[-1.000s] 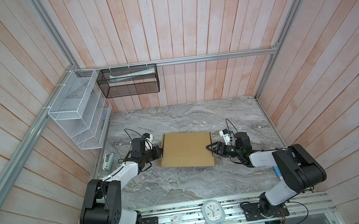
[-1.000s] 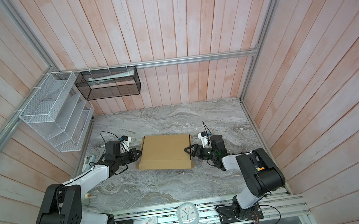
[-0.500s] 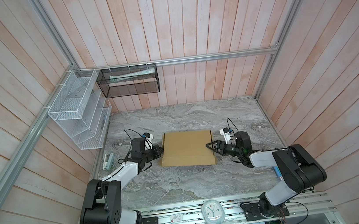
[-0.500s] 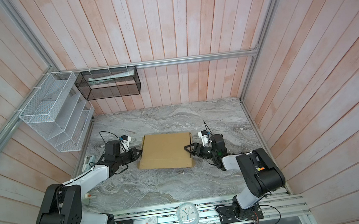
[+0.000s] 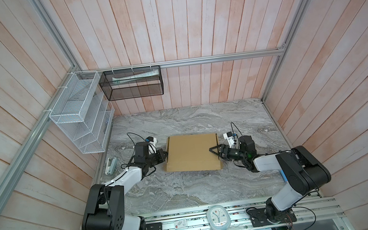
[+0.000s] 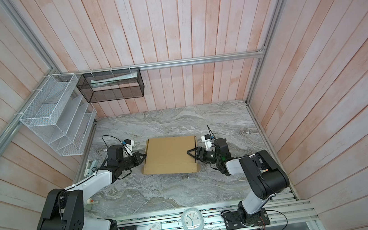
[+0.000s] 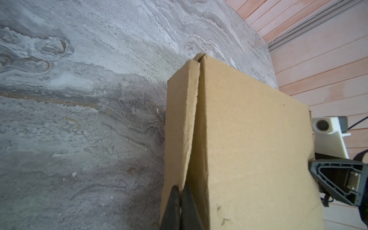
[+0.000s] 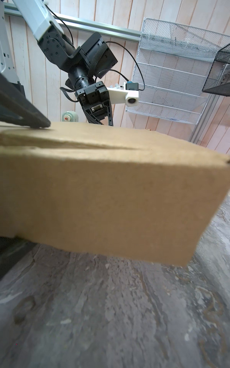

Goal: Fold the paper box
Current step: 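Lift the brown box off the table with both grippers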

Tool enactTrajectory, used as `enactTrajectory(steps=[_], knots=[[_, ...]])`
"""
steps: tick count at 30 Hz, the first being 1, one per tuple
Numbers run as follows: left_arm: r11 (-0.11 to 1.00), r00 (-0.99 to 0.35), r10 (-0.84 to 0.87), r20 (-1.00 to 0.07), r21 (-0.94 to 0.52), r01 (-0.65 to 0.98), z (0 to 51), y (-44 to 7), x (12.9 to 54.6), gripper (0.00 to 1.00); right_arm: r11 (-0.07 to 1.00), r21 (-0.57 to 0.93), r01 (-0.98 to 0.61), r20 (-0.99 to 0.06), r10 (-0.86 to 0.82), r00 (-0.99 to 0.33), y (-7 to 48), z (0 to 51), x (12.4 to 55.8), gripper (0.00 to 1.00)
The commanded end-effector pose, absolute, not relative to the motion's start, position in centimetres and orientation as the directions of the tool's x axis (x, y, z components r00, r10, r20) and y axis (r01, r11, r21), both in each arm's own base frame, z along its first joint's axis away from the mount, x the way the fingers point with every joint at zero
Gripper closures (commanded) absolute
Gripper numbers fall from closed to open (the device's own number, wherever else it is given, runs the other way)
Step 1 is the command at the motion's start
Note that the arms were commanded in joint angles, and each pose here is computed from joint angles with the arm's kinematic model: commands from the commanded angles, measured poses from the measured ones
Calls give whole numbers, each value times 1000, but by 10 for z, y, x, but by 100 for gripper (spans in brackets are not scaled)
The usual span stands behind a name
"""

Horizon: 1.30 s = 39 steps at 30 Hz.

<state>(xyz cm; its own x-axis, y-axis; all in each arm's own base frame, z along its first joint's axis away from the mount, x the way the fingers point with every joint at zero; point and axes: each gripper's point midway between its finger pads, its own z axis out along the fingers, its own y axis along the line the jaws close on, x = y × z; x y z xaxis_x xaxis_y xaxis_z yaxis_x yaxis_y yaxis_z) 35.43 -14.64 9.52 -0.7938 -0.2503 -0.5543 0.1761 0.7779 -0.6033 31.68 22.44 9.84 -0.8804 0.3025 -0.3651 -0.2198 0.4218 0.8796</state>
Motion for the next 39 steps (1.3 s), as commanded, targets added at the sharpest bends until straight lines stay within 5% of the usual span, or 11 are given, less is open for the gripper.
enactTrajectory(steps=[1, 22, 39], knots=[[778, -771, -247, -587, -595, 203, 101, -150, 356, 100, 388, 883, -263, -390, 298, -871, 233, 113, 323, 31], [812, -728, -281, -626, -560, 168, 112, -146, 366, 76, 394, 884, -252, -383, 299, -874, 234, 106, 327, 52], [810, -698, -324, -638, -569, 144, 129, -114, 365, 65, 376, 889, -262, -392, 328, -860, 225, 113, 333, 56]])
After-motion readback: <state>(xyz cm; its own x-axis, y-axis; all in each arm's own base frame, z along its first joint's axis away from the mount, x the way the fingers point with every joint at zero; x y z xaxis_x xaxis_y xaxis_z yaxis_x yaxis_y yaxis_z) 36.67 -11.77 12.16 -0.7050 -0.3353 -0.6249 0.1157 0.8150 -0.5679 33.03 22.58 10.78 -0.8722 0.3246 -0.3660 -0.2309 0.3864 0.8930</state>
